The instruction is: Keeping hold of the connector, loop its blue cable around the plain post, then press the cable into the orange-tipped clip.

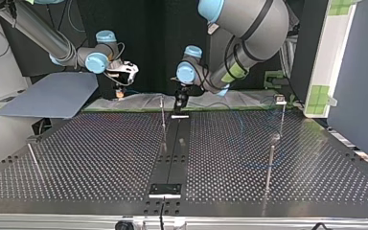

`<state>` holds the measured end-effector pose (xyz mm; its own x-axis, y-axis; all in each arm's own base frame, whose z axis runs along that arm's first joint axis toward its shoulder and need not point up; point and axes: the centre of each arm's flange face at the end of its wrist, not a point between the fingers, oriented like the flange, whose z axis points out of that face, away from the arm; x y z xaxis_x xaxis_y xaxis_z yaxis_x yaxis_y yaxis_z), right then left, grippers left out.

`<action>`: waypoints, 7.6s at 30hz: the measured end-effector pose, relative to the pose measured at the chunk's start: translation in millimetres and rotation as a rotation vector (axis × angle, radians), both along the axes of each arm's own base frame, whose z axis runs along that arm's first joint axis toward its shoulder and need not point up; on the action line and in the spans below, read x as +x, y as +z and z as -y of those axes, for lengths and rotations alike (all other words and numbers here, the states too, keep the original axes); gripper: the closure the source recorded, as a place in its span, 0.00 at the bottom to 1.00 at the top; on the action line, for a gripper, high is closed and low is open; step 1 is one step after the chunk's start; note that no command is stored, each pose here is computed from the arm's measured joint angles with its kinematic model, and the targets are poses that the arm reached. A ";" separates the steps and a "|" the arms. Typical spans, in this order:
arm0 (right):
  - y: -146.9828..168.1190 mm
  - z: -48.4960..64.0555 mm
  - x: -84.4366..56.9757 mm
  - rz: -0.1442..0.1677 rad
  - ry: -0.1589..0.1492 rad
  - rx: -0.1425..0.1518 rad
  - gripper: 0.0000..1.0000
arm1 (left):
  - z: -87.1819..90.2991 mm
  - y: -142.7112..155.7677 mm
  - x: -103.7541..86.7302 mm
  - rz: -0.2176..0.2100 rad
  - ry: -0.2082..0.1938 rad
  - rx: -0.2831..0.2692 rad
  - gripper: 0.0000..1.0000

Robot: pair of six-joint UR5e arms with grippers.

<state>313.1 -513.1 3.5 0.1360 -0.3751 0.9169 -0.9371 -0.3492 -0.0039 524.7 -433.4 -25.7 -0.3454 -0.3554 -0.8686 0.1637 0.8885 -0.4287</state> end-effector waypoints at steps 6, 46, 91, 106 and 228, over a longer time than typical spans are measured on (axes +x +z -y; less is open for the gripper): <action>1.5 4.1 -1.7 -0.001 -0.010 -0.005 1.00 | -0.9 1.9 7.2 0.010 -0.001 -0.016 0.99; 12.4 73.4 -19.6 0.003 -0.059 -0.036 1.00 | -19.8 39.9 71.3 0.043 0.064 -0.001 0.99; 12.4 96.9 -6.3 0.018 -0.034 -0.068 1.00 | 2.9 25.6 18.8 -0.007 -0.063 0.332 0.00; 11.1 94.3 -3.2 0.016 -0.028 -0.060 1.00 | 22.8 40.3 -23.6 0.044 -0.159 0.451 0.00; 101.3 104.0 -11.6 0.095 -0.017 -0.100 1.00 | -51.6 214.8 -190.4 0.346 0.026 0.004 0.00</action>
<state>301.5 -617.1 104.8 0.0413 -0.2829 0.9582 -0.9400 -0.3362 -0.0587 334.3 -381.8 189.1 -0.0205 -0.3565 -0.9341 0.2758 0.8960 -0.3480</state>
